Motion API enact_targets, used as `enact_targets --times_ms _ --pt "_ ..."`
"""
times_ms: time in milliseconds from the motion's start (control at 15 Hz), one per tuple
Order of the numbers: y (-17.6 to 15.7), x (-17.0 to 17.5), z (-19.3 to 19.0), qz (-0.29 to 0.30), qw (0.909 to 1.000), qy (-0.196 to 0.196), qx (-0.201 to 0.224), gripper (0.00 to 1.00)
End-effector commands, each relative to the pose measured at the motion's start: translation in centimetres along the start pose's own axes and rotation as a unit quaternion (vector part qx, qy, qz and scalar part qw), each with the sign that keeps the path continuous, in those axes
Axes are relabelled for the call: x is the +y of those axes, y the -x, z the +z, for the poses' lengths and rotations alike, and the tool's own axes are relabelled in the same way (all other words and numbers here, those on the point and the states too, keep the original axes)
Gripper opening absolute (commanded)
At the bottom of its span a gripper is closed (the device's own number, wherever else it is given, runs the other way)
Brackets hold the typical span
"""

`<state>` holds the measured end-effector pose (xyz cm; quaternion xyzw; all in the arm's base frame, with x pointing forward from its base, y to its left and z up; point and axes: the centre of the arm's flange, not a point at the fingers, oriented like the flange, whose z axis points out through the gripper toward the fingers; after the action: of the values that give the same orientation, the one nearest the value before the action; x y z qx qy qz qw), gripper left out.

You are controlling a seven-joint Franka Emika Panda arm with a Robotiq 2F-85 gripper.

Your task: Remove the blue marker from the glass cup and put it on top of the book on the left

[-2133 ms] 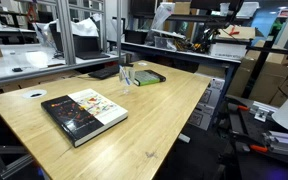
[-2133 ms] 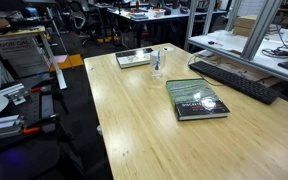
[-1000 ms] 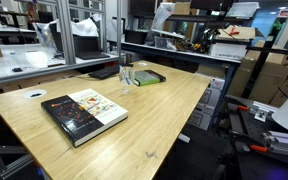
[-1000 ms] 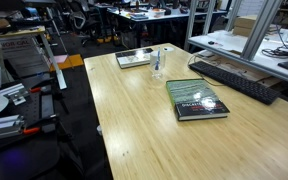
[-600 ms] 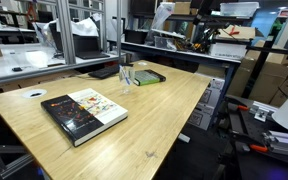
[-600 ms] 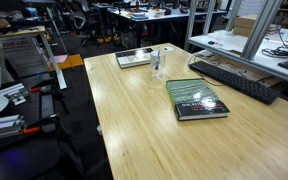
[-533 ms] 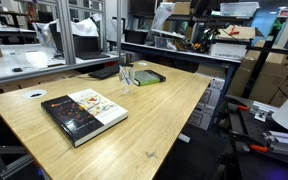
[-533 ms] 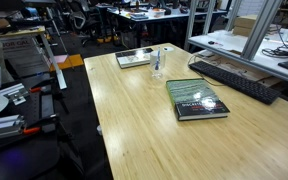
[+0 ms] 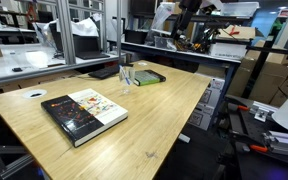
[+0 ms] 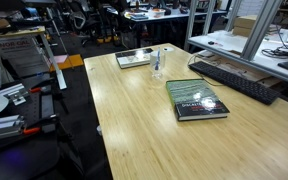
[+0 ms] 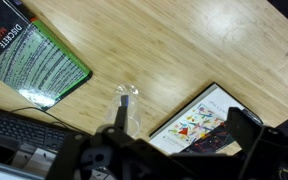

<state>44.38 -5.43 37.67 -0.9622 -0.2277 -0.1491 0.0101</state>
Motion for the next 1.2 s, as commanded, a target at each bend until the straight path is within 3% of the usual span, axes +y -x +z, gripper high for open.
enact_targets --times_ms 0,333,800,1133 --pt "0.0 -0.1 0.2 0.000 1.0000 0.000 -0.003 1.00" --pt "-0.2 0.4 0.3 -0.009 0.9999 0.007 0.009 1.00" --pt "-3.9 3.3 5.4 -0.045 0.9984 -0.003 0.033 1.00" --pt "-8.5 1.9 9.3 -0.089 0.9941 0.014 0.061 1.00"
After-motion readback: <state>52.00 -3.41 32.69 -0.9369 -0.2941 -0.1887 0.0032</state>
